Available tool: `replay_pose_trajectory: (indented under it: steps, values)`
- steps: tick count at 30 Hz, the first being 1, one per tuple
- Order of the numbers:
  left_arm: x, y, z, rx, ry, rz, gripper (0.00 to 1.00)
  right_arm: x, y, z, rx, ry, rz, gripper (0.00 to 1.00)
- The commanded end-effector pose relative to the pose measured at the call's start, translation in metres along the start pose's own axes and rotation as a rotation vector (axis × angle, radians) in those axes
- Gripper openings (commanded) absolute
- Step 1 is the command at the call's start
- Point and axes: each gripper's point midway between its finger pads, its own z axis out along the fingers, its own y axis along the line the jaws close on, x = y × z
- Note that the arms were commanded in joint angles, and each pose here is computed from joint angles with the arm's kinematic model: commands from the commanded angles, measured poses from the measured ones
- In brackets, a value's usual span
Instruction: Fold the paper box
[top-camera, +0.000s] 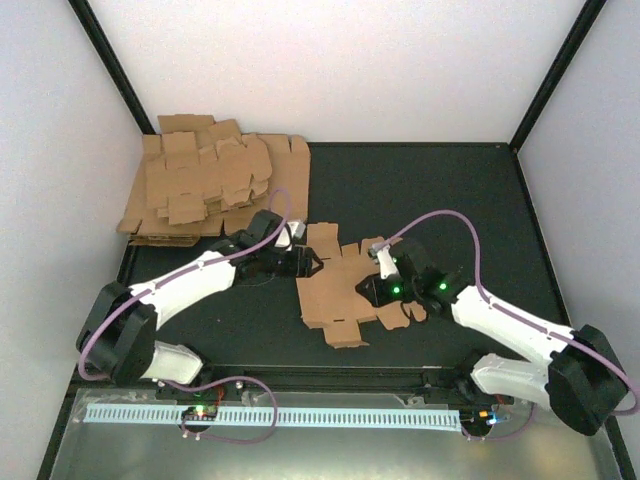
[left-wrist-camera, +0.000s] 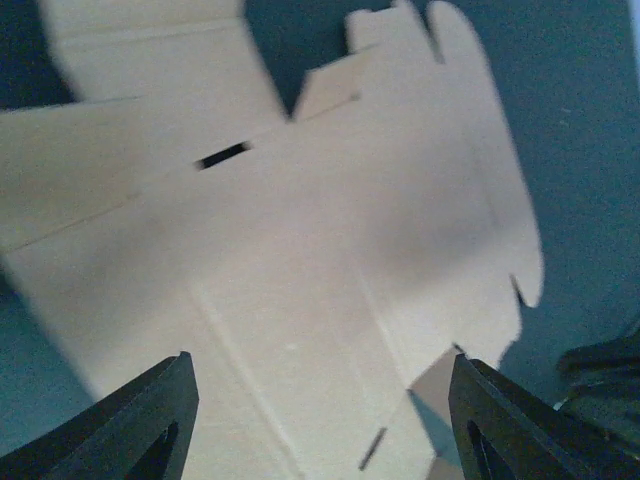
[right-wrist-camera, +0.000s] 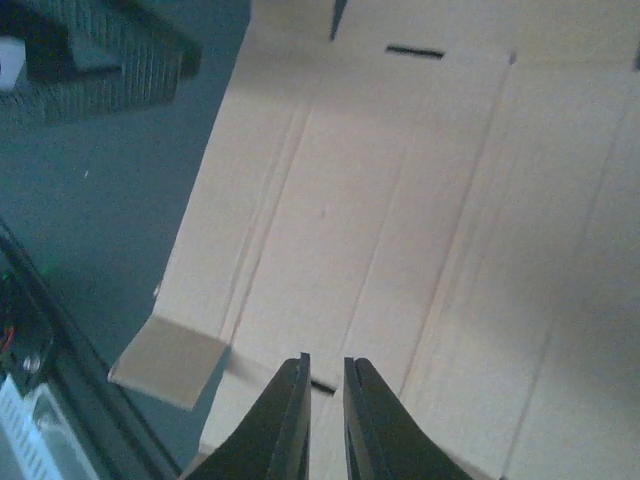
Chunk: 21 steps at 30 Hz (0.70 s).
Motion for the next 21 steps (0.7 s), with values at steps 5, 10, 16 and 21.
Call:
replay_pose_trajectory:
  steps: [5,10,16,21]
  values:
    - [0.021,0.065,0.002,-0.104,0.055,-0.161,0.73,-0.035,-0.035,0.002,0.078,-0.036,0.045,0.22]
    - [0.023,0.071,0.01,-0.082,0.068,-0.183,0.73,-0.046,-0.069,-0.006,0.139,-0.07,0.114,0.44]
    - [0.028,0.071,0.027,-0.029,0.102,-0.211,0.69,-0.037,-0.084,0.002,0.152,-0.049,0.152,0.53]
    - [0.019,0.066,0.035,0.008,0.097,-0.207,0.45,-0.033,-0.099,0.005,0.182,-0.054,0.192,0.56]
